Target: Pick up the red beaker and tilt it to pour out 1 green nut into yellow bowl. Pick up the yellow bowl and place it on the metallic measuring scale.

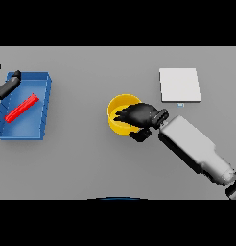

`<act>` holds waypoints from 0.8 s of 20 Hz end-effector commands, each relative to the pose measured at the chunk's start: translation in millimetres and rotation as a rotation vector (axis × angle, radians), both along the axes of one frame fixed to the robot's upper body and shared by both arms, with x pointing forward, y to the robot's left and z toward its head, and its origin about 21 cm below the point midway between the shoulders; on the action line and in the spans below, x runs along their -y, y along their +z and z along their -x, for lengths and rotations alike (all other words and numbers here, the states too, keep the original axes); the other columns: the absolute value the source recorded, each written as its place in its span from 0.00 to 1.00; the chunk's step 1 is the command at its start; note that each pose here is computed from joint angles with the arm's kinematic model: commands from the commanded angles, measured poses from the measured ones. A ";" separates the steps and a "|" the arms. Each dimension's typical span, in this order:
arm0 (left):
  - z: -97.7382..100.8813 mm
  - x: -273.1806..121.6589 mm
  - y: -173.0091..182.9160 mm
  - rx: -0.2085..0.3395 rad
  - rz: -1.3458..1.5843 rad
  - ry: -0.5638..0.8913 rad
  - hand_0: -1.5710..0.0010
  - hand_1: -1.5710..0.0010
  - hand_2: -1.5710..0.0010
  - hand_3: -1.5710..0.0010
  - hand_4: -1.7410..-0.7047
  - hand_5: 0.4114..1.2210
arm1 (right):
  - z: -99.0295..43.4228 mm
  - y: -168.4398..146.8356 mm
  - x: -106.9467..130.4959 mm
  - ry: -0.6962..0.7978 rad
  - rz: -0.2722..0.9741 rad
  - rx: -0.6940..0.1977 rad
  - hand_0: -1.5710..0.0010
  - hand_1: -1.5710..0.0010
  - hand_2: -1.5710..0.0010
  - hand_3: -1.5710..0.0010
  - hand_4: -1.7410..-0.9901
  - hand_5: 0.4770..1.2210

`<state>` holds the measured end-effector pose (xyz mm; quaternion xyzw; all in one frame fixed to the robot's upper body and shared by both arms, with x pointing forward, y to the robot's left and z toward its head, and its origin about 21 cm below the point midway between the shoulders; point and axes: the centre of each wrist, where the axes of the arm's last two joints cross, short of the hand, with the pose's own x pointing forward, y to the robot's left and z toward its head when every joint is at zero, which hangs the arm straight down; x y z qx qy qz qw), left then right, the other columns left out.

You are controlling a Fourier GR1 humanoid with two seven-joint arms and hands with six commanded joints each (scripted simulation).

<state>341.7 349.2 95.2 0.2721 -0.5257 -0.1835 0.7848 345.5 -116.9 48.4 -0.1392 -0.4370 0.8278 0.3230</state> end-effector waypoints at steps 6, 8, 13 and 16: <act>-2.1 -2.3 4.6 0.008 0.004 -0.005 1.00 1.00 1.00 1.00 0.98 0.35 | -2.0 2.4 3.3 0.052 -0.018 -0.021 0.27 0.29 0.36 0.54 0.21 0.85; -3.6 1.7 4.3 0.000 0.006 0.002 1.00 1.00 1.00 1.00 0.98 0.35 | -0.2 2.2 1.6 0.053 -0.022 -0.010 0.17 0.18 0.26 0.40 0.14 0.90; -5.1 -1.4 7.6 0.002 -0.004 -0.010 1.00 1.00 1.00 1.00 0.99 0.35 | -2.1 3.0 6.0 0.059 -0.037 0.019 0.06 0.06 0.18 0.22 0.04 0.97; -3.3 2.7 8.2 -0.002 -0.003 -0.016 1.00 1.00 1.00 1.00 0.99 0.35 | -2.0 8.0 6.5 0.044 -0.054 0.019 0.03 0.03 0.16 0.17 0.02 0.98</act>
